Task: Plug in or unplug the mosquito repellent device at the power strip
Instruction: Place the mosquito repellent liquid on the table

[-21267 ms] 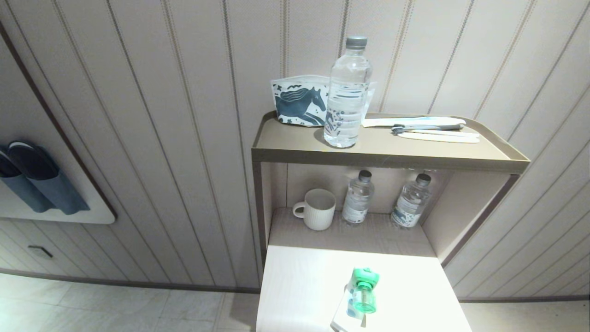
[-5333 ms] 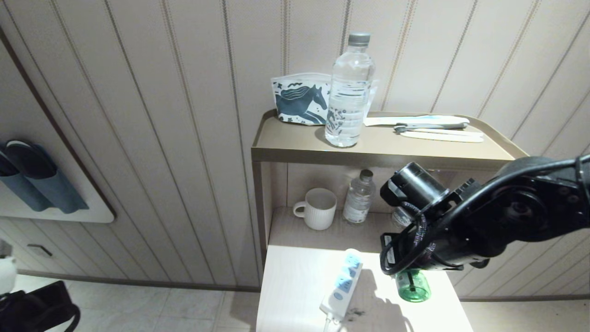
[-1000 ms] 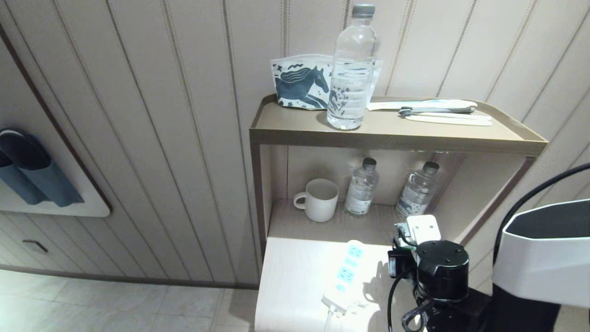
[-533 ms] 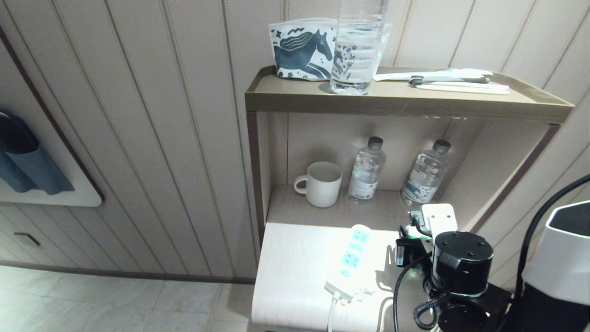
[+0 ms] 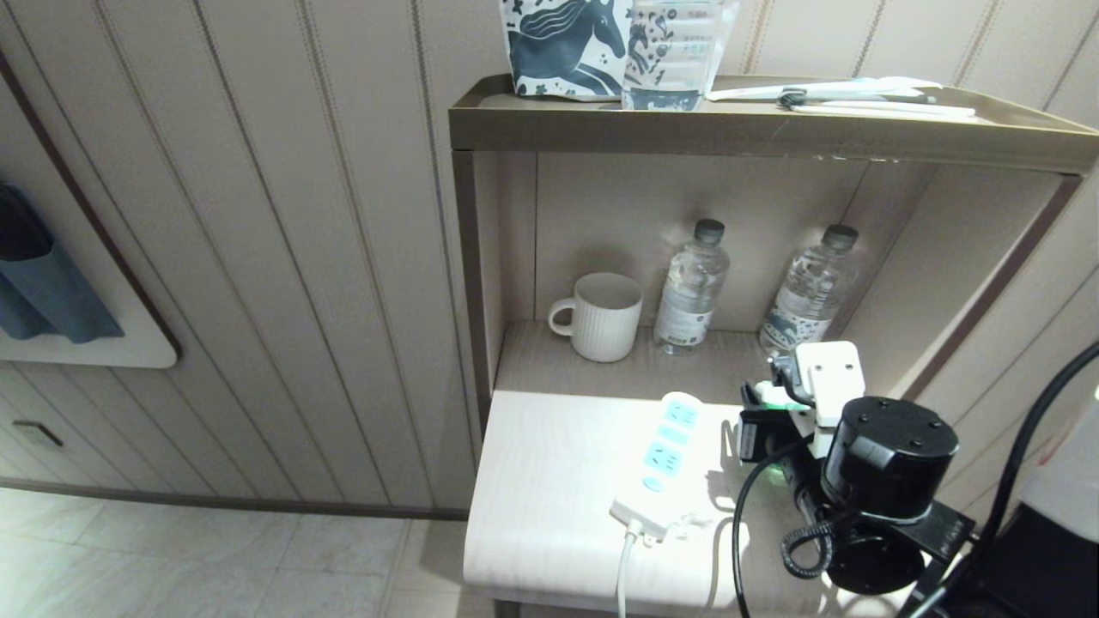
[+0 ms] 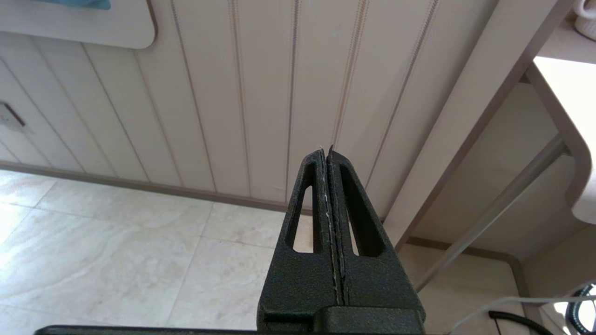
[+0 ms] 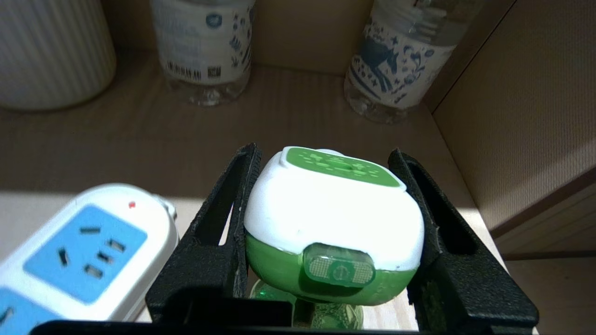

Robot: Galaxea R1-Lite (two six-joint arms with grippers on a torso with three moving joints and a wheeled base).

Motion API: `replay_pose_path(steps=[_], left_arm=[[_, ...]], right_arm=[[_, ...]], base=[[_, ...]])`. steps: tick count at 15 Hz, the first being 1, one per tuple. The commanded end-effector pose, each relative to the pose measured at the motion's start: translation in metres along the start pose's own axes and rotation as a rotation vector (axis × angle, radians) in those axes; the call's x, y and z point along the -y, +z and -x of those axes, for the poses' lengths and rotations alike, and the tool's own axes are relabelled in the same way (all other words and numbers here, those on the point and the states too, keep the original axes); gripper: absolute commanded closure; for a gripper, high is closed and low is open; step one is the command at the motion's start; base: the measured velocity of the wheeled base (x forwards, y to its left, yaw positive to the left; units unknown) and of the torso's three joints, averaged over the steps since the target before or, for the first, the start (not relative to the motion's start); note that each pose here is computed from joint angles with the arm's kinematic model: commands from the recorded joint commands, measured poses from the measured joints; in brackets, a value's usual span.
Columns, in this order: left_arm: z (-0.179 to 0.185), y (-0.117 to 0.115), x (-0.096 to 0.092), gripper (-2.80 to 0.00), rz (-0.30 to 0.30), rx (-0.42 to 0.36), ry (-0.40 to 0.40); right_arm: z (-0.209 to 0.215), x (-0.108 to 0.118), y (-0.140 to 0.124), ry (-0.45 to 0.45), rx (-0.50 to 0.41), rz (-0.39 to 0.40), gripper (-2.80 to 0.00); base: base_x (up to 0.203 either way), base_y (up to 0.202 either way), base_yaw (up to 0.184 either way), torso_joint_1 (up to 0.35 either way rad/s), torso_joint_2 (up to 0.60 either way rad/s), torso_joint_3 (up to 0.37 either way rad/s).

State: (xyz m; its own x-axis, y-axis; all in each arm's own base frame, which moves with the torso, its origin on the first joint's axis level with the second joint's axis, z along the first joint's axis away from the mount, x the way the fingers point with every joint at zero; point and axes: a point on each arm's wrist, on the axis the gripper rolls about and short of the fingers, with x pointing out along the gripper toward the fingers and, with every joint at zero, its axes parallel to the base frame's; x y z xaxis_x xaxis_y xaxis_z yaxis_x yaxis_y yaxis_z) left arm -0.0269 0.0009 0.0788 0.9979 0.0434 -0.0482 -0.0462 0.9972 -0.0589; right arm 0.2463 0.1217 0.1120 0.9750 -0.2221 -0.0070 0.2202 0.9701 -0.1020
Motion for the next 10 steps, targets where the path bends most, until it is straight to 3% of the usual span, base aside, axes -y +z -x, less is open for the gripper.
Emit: replay_pose_path(steps=[1, 10], left_arm=[[0.000, 0.000, 0.000, 0.00, 0.000, -0.001, 0.001], [0.000, 0.000, 0.000, 0.00, 0.000, -0.001, 0.001]], right_arm=[[-0.008, 0.000, 0.017, -0.026, 0.080, -0.069, 0.00], [-0.057, -0.017, 0.012, -0.093, 0.111, -0.035, 0.00]], base=[[0.000, 0.000, 0.000, -0.012, 0.03, 0.022], [0.000, 0.000, 0.000, 0.000, 0.00, 0.000]])
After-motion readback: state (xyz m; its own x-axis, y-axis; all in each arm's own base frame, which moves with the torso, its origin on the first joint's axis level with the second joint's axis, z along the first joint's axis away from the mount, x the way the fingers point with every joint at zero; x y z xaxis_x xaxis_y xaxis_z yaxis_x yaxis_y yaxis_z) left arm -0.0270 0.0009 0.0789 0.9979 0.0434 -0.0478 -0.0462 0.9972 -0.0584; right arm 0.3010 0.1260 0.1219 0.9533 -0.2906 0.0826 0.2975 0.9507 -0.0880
